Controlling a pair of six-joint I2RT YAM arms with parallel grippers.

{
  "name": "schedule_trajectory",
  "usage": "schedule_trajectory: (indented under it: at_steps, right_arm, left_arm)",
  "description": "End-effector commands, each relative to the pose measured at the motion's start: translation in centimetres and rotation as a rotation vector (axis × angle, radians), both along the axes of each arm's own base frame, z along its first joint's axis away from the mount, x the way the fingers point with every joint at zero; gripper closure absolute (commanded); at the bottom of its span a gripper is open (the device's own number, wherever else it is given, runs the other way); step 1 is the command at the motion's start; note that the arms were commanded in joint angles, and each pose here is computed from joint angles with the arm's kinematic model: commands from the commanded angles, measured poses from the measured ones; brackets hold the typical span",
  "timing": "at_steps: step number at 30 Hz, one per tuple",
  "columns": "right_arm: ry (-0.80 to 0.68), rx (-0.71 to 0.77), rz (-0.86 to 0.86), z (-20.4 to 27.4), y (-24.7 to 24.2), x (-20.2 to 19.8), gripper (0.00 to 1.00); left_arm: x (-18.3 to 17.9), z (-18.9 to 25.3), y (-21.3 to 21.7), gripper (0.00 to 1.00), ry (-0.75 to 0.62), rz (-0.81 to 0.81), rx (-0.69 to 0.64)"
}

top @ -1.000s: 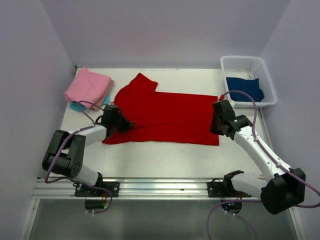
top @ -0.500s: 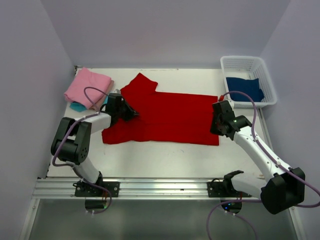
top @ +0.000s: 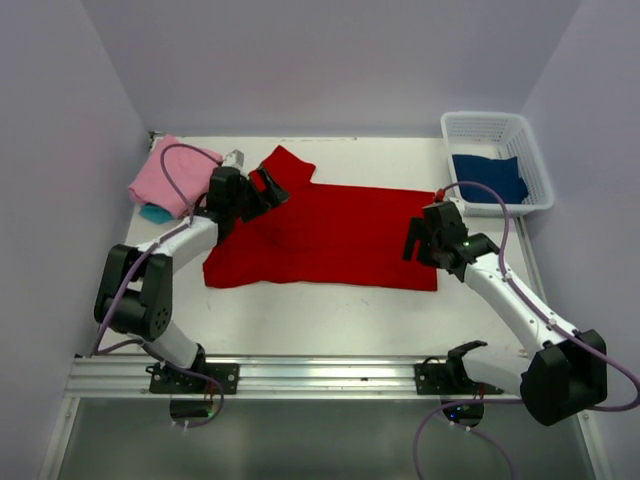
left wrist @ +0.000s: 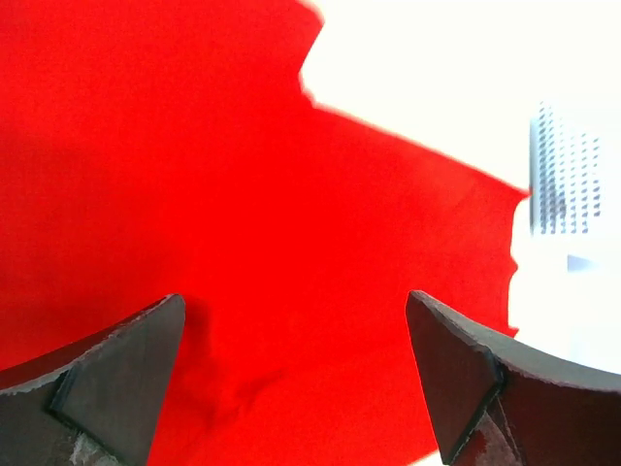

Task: Fold and stack the t-shirts
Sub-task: Grap the side of the flattened tshirt furthest away from the robot with both arms

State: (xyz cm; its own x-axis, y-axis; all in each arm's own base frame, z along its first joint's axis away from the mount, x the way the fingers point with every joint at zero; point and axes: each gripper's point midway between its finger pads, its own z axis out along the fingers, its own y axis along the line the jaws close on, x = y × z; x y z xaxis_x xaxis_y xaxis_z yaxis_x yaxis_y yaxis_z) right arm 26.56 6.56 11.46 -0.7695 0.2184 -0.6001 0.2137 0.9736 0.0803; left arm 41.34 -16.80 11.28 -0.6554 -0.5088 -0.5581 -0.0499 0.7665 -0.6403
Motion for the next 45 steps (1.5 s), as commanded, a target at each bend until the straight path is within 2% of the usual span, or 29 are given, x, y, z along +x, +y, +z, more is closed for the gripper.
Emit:
schedule_trajectory:
  at_steps: [1, 2, 3, 4, 6, 7, 9, 10, 11, 12, 14, 15, 18, 21, 31, 36, 45]
  right_arm:
    - [-0.112, 0.029, 0.014, 0.9, 1.4, 4.0, 0.15]
    - [-0.139, 0.037, 0.013, 1.7, 1.9, 5.5, 0.15]
    - [-0.135, 0.029, 0.011, 1.8, 2.1, 6.4, 0.15]
    - [-0.111, 0.009, 0.003, 1.3, 2.5, 8.1, 0.15]
    - [-0.038, -0.032, 0.0, -0.9, 2.8, 9.8, 0.15]
    - [-0.062, -0.026, -0.004, 0.1, 3.3, 11.5, 0.15]
    - [-0.016, -0.05, 0.002, -1.0, 3.6, 12.5, 0.15]
    - [0.002, -0.05, 0.006, -1.5, 4.1, 13.5, 0.16]
    - [0.019, -0.057, 0.011, -1.9, 4.1, 13.7, 0.16]
    - [0.022, -0.05, 0.014, -2.1, 4.3, 13.8, 0.18]
    - [0.001, -0.041, 0.02, -2.0, 4.5, 14.2, 0.2]
    - [-0.011, -0.034, 0.024, -1.9, 4.6, 14.2, 0.2]
    - [-0.054, -0.028, 0.044, -1.3, 4.7, 14.3, 0.23]
    - [-0.061, -0.042, 0.06, -0.8, 4.5, 14.2, 0.23]
    - [-0.075, -0.03, 0.065, -0.7, 4.4, 13.3, 0.22]
    - [-0.068, -0.034, 0.067, -0.8, 4.4, 13.5, 0.22]
    - [-0.05, -0.064, 0.061, -1.0, 3.8, 13.1, 0.22]
  left_arm:
    - [5.0, 5.7, 0.3, 0.0, -0.223, -0.034, 0.147]
    - [7.1, 8.3, 0.2, 0.0, -0.275, -0.028, 0.163]
    - [8.2, 8.2, 0.1, 0.0, -0.272, -0.04, 0.184]
    - [10.9, 8.3, -0.2, 0.0, -0.274, -0.065, 0.23]
    - [12.9, 6.8, -0.3, 0.02, -0.222, -0.103, 0.285]
    - [15.0, 5.8, -0.5, 0.03, -0.185, -0.116, 0.3]
    - [17.1, 4.8, -0.1, 0.06, -0.162, -0.127, 0.339]
    - [17.7, 1.7, 0.1, 0.07, -0.094, -0.138, 0.364]
    - [19.3, 3.3, 0.3, 0.09, -0.135, -0.12, 0.37]
    - [19.9, 0.7, 0.9, 0.14, -0.088, -0.114, 0.397]
    - [21.6, 0.6, 2.0, 0.2, -0.104, -0.089, 0.418]
    - [22.0, -1.4, 2.6, 0.26, -0.084, -0.087, 0.448]
    - [23.0, -3.8, 3.7, 0.35, -0.077, -0.071, 0.451]
    - [24.0, -4.8, 4.9, 0.37, -0.103, -0.038, 0.436]
    - [26.8, -3.1, 5.1, 0.33, -0.265, 0.027, 0.402]
    - [27.8, -2.2, 2.5, 0.29, -0.378, -0.025, 0.353]
    - [28.4, -5.4, 1.1, 0.28, -0.33, -0.044, 0.27]
